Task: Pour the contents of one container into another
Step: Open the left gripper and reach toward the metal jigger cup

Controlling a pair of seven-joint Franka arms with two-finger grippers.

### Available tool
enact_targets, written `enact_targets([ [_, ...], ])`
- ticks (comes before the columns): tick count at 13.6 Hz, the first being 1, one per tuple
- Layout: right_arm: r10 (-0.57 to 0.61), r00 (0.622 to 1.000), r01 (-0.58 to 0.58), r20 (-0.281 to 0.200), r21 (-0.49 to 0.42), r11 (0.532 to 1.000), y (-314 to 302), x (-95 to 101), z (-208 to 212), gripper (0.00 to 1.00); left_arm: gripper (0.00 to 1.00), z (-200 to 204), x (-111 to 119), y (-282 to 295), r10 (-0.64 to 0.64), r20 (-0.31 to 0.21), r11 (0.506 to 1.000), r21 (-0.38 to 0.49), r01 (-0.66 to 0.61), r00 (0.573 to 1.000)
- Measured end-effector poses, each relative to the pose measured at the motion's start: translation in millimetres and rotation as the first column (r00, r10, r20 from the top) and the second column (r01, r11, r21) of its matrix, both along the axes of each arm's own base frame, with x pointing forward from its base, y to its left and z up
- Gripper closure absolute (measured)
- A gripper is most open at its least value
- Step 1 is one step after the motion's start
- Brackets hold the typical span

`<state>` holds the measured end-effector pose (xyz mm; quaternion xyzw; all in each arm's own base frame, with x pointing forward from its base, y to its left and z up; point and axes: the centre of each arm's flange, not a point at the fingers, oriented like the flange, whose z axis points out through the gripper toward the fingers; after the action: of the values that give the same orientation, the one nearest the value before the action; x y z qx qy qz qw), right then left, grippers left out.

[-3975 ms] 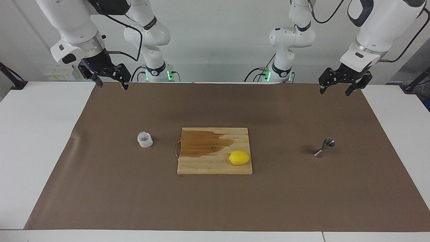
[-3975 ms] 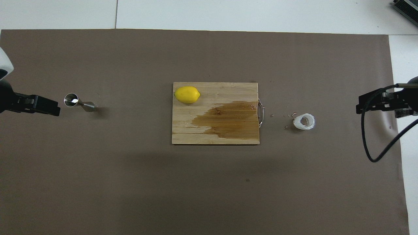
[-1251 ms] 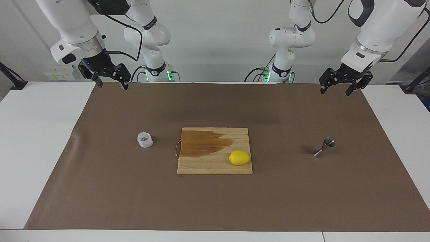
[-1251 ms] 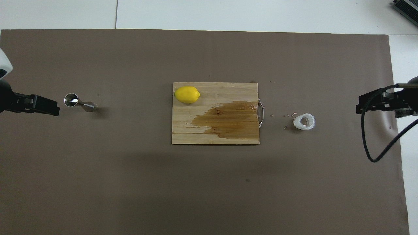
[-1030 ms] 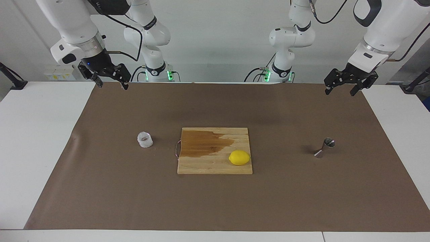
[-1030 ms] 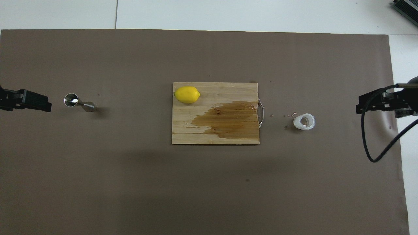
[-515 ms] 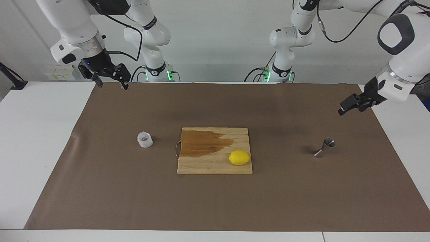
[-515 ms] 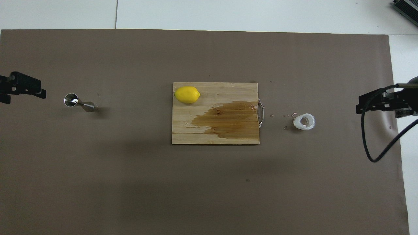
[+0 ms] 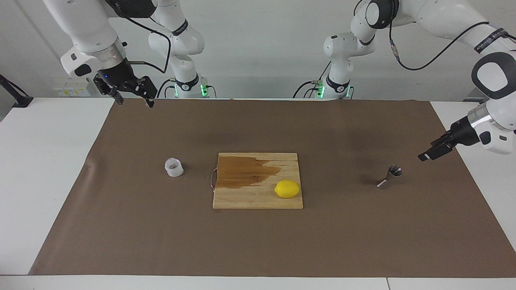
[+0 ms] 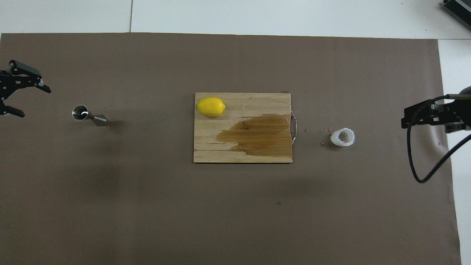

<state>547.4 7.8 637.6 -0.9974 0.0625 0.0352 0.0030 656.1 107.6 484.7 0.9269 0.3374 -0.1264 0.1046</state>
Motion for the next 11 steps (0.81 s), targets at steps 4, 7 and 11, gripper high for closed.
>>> enact_targets([
  [4,0.000,1.000,0.000,0.000,0.000,1.000,0,0.0,0,0.00,0.00,-37,17,18,0.181,-0.037,0.983,-0.018,-0.182,0.983],
  [7,0.000,1.000,0.000,0.000,0.000,1.000,0,0.0,0,0.00,0.00,-54,19,34,0.312,-0.059,0.949,-0.030,-0.314,0.948],
  [11,0.000,1.000,0.000,0.000,0.000,1.000,0,0.0,0,0.00,0.00,-93,15,36,0.550,-0.139,0.830,-0.021,-0.558,0.824],
])
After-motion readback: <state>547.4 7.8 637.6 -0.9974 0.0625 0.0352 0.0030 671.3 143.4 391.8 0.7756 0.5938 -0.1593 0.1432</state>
